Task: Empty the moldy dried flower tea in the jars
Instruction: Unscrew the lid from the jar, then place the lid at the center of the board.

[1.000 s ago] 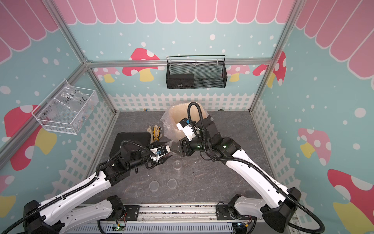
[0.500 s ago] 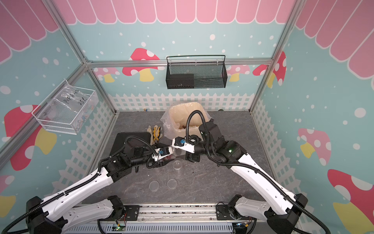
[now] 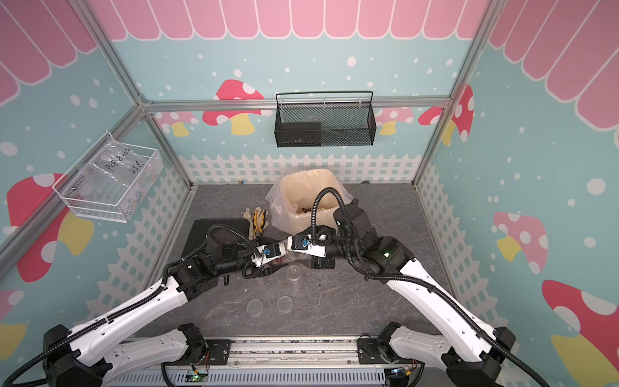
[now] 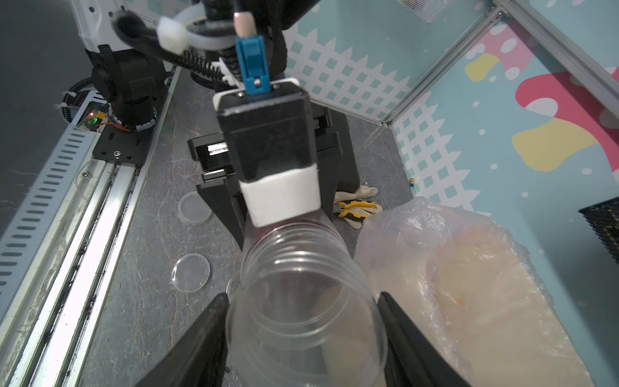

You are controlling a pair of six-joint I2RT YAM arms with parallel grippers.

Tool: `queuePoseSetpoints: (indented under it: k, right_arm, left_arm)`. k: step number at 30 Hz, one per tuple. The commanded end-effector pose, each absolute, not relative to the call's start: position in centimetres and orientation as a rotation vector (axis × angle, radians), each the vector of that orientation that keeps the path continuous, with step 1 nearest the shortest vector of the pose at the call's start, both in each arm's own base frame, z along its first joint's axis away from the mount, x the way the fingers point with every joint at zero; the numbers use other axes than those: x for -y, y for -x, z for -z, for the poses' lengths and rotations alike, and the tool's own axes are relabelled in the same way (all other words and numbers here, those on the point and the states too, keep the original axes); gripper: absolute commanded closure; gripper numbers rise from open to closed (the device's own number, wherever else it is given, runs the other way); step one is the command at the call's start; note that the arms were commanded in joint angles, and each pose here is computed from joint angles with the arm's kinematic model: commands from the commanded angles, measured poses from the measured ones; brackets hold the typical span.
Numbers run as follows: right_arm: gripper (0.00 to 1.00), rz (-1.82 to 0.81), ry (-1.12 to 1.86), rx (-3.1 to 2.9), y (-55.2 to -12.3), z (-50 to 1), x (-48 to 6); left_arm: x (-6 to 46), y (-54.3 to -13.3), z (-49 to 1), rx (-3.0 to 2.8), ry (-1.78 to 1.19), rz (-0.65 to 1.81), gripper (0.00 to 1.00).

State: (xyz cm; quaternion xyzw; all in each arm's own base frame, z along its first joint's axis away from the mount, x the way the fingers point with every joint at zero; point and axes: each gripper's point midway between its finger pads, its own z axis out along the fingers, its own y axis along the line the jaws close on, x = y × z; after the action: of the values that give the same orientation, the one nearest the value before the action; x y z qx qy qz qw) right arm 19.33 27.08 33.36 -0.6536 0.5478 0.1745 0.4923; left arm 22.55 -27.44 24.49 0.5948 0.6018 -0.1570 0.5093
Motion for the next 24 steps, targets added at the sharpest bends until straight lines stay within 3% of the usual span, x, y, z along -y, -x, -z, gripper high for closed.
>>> queuePoseSetpoints:
  k: [1,10,17,24]
  right_arm:
    - [0.91,-0.425,1.479,-1.306,-19.4,-35.5,-26.5]
    - [0.8,-0.494,1.132,-1.691,-20.4,-32.7,-23.4]
    - [0.8,-0.45,0.723,-2.155,-21.6,-24.6,-19.5]
    - [0.77,-0.491,0.444,-2.409,-20.1,-18.0,-17.7]
  left_arm:
    - [27.7,-21.4,-24.5,-1.409,-1.481,0.395,0.89]
    - [27.3,-22.1,-25.7,-1.388,-1.412,0.354,0.89]
    - [27.2,-22.2,-26.7,-1.358,-1.365,0.354,0.89]
    - [27.2,-22.2,-27.0,-1.351,-1.357,0.359,0.9]
